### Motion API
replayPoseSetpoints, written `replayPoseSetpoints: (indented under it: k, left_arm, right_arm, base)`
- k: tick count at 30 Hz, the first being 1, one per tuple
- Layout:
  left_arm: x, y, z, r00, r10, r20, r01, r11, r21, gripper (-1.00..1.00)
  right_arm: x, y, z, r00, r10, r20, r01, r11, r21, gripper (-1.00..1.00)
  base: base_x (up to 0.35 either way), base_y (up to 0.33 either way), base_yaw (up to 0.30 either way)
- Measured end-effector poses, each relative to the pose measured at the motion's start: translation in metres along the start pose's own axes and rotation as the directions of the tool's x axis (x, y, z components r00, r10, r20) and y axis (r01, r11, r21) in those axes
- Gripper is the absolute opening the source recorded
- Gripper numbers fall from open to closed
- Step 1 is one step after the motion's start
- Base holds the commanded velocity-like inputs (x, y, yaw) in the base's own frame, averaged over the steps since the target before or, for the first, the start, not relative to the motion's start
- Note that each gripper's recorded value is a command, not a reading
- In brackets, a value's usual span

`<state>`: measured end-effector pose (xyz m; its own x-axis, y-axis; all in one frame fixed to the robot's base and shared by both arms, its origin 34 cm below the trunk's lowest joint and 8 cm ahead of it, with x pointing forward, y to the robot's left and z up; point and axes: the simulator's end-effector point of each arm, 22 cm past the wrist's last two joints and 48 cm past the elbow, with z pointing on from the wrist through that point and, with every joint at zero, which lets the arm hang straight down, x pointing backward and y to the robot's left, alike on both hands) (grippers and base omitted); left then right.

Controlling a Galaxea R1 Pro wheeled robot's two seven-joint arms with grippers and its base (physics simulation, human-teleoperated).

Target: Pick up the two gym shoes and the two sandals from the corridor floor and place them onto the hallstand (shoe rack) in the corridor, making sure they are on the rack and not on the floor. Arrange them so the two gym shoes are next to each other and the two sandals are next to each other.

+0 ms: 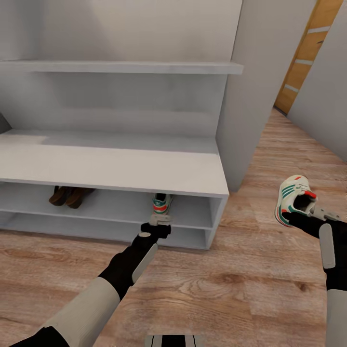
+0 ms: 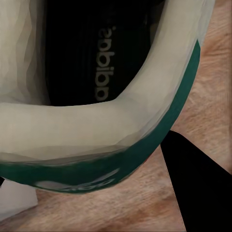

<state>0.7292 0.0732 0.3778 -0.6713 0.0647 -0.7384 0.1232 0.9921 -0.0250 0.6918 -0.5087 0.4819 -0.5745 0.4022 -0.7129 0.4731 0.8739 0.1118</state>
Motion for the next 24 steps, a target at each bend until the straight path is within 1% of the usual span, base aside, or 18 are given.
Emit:
replayPoseSetpoints:
  k: [2,5,9,16,17,18,20,24]
  left_arm:
    - [0.0,0.0,0.0,1.0,0.0,0.0,0.0,1.0,-0.001,1.0]
    - [-0.001,0.002,0.0,1.0,-0.002,0.005,0.002,1.0,-0.003,1.0]
    - [-0.006,0.003,0.0,0.999,-0.012,0.03,0.012,1.0,-0.004,1.0]
    - [-0.009,0.004,0.0,0.999,-0.018,0.043,0.018,1.0,-0.004,1.0]
    - [-0.009,0.003,0.0,0.999,-0.019,0.044,0.019,1.0,-0.003,1.0]
    - [-0.012,0.004,0.0,0.998,-0.028,0.063,0.028,1.0,-0.003,1.0]
    - [-0.016,0.004,0.0,0.996,-0.035,0.08,0.035,0.999,-0.003,1.0]
    - [-0.017,0.004,0.0,0.996,-0.036,0.084,0.037,0.999,-0.002,1.0]
  right_arm:
    - [0.0,-0.002,0.0,1.0,-0.007,0.0,0.007,1.0,0.01,-1.0]
    - [0.0,-0.017,0.0,0.998,-0.061,-0.004,0.062,0.995,0.077,-1.0]
    - [0.0,-0.027,-0.001,0.995,-0.098,-0.007,0.098,0.987,0.123,-1.0]
    - [0.001,-0.026,-0.001,0.995,-0.102,-0.009,0.102,0.987,0.128,-1.0]
    - [0.001,-0.026,-0.001,0.995,-0.101,-0.009,0.102,0.987,0.128,-1.0]
    - [0.002,-0.026,-0.001,0.995,-0.101,-0.01,0.101,0.987,0.127,-1.0]
    - [0.002,-0.026,-0.001,0.995,-0.101,-0.01,0.101,0.987,0.127,-1.0]
    - [0.002,-0.025,-0.001,0.995,-0.101,-0.01,0.101,0.987,0.126,-1.0]
  base:
    - [-0.018,0.0,0.0]
    - [-0.004,0.0,0.0]
    - [-0.001,0.0,0.0]
    - [-0.013,0.01,0.0]
    - [-0.211,0.184,0.0]
    - [-0.224,0.195,0.0]
    - [-0.233,0.222,0.0]
    - [-0.217,0.239,0.0]
